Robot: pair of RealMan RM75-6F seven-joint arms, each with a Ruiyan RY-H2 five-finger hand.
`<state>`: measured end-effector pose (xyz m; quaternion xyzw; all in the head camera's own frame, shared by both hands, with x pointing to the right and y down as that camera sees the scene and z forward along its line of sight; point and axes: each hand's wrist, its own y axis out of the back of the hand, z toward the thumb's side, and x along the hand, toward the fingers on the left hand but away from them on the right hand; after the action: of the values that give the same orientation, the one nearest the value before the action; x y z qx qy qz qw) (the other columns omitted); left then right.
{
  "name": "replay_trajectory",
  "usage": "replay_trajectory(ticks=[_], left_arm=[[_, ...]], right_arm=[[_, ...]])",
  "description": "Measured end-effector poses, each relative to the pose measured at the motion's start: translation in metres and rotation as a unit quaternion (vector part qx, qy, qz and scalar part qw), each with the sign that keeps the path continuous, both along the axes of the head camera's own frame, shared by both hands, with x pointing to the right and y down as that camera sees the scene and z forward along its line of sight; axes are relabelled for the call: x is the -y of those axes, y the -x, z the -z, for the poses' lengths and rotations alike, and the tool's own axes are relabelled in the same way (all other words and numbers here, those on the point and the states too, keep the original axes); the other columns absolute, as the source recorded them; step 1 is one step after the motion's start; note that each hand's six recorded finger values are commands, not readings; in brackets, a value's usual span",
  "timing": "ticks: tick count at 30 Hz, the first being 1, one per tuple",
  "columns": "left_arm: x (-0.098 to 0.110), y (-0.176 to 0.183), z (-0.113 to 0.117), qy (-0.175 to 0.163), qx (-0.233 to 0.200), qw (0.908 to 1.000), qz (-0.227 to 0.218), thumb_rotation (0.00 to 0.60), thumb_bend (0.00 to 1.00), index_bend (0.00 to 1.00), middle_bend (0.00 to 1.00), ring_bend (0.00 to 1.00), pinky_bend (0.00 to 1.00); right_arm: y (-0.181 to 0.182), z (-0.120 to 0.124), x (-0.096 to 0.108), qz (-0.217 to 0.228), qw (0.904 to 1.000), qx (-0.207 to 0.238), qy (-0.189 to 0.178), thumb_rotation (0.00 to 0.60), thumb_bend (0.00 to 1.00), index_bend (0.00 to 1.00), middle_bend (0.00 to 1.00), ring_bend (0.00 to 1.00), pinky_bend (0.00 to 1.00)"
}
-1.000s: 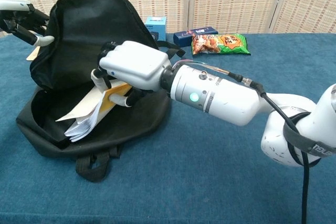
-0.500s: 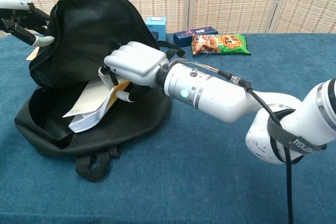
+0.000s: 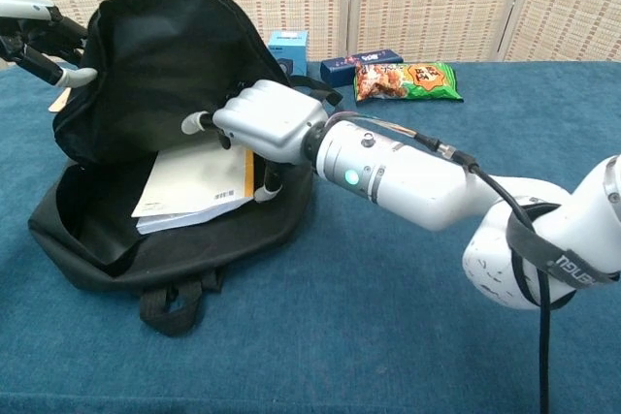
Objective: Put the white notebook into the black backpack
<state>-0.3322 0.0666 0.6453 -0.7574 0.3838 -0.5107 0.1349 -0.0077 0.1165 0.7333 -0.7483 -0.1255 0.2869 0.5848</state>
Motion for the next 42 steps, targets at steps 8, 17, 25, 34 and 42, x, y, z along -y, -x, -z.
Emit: replay_trajectory(ticks=[8, 17, 25, 34, 42], left_arm=[[0.002, 0.003, 0.001, -0.002, 0.003, 1.0000, 0.003, 0.600, 0.50, 0.67, 0.30, 0.30, 0.09], [0.010, 0.011, 0.004, -0.008, 0.006, 0.9997, 0.024, 0.600, 0.50, 0.59, 0.30, 0.30, 0.09], [-0.009, 0.008, 0.011, -0.013, 0.002, 0.9999, 0.000, 0.600, 0.44, 0.33, 0.30, 0.30, 0.09], [-0.033, 0.014, 0.026, -0.031, 0.000, 0.9994, -0.016, 0.600, 0.36, 0.22, 0.26, 0.29, 0.09], [-0.044, 0.047, 0.049, -0.088, 0.026, 0.9957, 0.014, 0.600, 0.36, 0.25, 0.26, 0.29, 0.09]], right_arm=[[-0.026, 0.015, -0.005, 0.011, 0.9999, 0.005, -0.006, 0.600, 0.00, 0.07, 0.27, 0.14, 0.06], [-0.092, 0.060, -0.010, 0.001, 0.9995, 0.019, -0.026, 0.600, 0.00, 0.07, 0.27, 0.14, 0.06], [-0.181, 0.107, -0.008, -0.051, 0.9965, 0.012, -0.065, 0.600, 0.00, 0.07, 0.27, 0.14, 0.06], [-0.257, 0.130, -0.013, -0.111, 0.9910, -0.031, -0.068, 0.600, 0.01, 0.07, 0.27, 0.14, 0.08], [-0.309, 0.148, -0.012, -0.182, 0.9811, -0.051, -0.044, 0.600, 0.23, 0.26, 0.37, 0.28, 0.35]])
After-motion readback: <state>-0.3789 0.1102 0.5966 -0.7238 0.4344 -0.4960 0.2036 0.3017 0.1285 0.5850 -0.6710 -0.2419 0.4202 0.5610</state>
